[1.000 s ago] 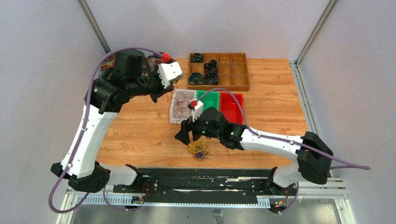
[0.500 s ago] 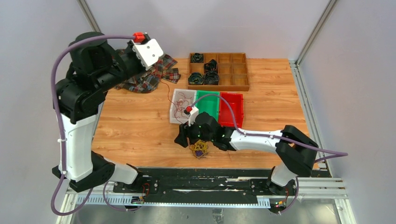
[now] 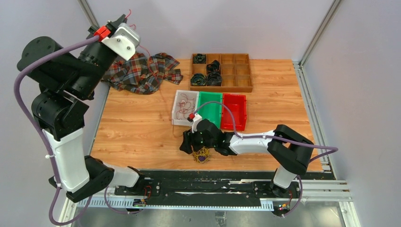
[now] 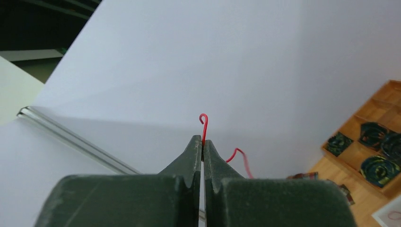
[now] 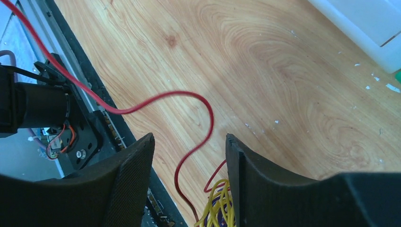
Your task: Untangle the cables
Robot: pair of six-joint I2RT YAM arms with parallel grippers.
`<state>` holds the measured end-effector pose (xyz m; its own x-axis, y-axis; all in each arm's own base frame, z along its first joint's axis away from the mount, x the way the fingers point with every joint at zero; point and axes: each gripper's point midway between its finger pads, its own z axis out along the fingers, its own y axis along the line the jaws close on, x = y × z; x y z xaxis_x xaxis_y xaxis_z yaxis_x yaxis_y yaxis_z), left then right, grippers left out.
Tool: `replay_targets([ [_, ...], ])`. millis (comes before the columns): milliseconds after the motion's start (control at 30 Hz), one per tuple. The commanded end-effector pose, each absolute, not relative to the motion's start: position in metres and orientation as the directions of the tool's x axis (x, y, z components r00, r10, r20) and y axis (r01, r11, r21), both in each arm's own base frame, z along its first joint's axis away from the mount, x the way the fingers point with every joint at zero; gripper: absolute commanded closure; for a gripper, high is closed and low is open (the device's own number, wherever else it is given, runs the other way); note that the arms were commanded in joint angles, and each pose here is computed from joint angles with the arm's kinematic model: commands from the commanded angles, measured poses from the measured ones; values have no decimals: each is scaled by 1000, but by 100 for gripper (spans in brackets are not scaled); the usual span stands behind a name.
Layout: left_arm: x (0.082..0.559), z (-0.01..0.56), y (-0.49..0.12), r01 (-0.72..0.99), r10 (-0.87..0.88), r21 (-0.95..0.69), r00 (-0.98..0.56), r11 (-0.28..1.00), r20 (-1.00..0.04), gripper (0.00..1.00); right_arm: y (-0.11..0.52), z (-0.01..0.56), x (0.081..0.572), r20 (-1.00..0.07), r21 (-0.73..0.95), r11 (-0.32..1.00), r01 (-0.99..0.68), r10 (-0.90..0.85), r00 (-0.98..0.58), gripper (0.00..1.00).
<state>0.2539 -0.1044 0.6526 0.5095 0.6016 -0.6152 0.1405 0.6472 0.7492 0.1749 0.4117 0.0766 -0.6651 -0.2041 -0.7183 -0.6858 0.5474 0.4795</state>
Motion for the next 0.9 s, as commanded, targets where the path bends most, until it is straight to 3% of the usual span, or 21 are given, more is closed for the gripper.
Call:
replay_targets([
  [0,241,685,-88,3,608,734,558,680,-565,99,417,71,169,-709,481,542,-689,-223,-669,45],
  [100,238,689,-84,-28,620,736,562,676,-548,100,420,74,172,-713,459,546,-700,-244,-658,53],
  [267,234,697,-80,-68,628,733,572,677,-527,100,420,78,176,-723,423,553,-718,-271,-635,52],
  [400,234,709,-74,-127,641,719,576,683,-507,99,417,96,181,-747,402,556,-728,-260,-612,60],
  [467,231,715,-72,-139,625,699,591,701,-510,99,419,121,186,-785,384,538,-751,-237,-572,70],
  [567,233,707,-77,-89,591,686,594,723,-546,100,424,169,199,-847,342,525,-780,-187,-497,97],
  [867,255,585,-101,212,536,656,425,724,-729,100,419,267,221,-935,280,498,-821,-51,-350,99],
])
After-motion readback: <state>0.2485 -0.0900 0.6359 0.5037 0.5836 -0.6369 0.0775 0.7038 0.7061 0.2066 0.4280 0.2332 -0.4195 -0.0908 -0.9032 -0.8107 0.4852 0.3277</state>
